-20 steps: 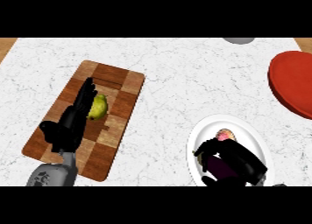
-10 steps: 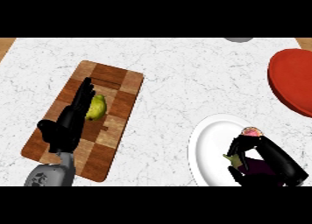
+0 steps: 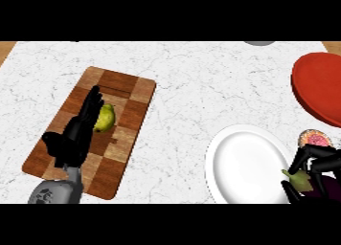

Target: Pick the eggplant from the plate and place it in the bowl

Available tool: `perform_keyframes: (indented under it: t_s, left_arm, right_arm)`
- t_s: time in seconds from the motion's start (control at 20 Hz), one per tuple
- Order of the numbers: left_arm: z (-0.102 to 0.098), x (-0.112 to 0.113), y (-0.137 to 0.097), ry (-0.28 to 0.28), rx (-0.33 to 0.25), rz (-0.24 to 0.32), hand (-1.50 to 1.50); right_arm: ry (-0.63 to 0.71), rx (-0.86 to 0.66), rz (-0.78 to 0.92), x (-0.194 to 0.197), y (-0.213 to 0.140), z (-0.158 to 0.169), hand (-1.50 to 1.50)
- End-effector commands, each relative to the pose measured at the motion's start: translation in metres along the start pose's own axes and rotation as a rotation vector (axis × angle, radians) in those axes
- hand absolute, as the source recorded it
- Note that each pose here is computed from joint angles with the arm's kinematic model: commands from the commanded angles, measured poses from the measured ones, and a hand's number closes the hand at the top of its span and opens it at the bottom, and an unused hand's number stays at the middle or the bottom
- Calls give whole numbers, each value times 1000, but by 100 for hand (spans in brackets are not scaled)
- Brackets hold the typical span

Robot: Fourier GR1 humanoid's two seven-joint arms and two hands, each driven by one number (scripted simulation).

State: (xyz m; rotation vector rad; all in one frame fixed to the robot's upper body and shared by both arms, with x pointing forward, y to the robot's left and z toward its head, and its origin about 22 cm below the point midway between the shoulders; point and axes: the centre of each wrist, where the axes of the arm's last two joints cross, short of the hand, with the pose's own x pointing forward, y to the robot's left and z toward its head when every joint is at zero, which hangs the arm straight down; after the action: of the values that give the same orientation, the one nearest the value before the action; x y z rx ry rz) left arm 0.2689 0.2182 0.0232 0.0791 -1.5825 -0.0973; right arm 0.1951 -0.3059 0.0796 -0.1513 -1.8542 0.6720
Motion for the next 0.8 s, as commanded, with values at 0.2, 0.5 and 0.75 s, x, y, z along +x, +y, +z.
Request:
perform_keyframes:
  t_s: [0.2, 0.5, 0.75]
  left_arm:
    - [0, 2, -2, -2, -4, -10, 0]
    - [-6, 9, -2, -11, -32, -9, 0]
    - [16, -9, -27, -18, -28, -8, 0]
  right_arm:
    - [-73, -181, 178, 92, -38, 8, 150]
    - [12, -230, 251, 135, -67, -21, 150]
    - [40, -319, 241, 148, -106, -35, 150]
